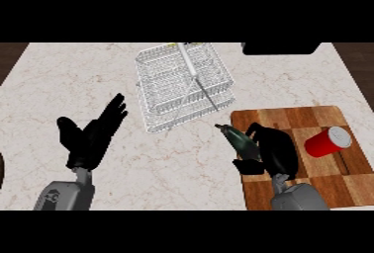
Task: Pick the eggplant from the cutting board and place it in the tiered basket
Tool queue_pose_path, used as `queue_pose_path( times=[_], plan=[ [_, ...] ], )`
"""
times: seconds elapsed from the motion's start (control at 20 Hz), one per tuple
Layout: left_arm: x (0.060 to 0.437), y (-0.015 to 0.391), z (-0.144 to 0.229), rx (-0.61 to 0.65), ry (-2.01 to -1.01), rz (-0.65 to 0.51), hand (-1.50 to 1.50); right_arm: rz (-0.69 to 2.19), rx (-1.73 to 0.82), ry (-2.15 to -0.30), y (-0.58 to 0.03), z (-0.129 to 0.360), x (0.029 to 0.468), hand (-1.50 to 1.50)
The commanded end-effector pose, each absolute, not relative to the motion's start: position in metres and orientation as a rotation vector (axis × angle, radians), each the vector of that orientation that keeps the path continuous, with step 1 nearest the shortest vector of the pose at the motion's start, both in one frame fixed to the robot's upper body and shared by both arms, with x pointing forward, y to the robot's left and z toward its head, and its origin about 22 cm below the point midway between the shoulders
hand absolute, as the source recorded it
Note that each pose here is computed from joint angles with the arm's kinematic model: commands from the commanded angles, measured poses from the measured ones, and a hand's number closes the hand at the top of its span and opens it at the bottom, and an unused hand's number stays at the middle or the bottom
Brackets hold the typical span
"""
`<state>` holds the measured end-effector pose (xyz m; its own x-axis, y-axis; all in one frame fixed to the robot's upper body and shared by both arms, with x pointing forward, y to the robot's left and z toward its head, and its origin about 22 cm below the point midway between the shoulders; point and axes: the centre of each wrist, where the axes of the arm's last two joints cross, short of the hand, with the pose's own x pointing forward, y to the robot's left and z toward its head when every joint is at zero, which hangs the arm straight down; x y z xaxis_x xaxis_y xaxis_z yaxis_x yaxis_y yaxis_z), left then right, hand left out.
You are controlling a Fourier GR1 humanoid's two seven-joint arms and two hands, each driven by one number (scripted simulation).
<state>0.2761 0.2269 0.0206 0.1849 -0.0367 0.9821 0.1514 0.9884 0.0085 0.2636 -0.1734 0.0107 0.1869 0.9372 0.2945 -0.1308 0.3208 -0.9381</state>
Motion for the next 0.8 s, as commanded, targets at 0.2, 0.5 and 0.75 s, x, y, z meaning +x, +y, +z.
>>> queue_pose_path(
  times=[0.2,0.5,0.75],
  plan=[
    [0.272,0.236,0.025,-0.079,-1.381,-0.122,0.0,0.804,-0.739,-1.382,-0.21,0.117,0.225,1.5],
    [0.275,0.238,0.021,-0.111,-1.388,-0.119,0.0,0.72,-0.784,-1.611,-0.222,0.208,0.189,1.5],
    [0.272,0.225,0.007,-0.105,-1.366,-0.142,0.0,0.675,-0.811,-1.693,-0.219,0.251,0.174,1.5]
  ],
)
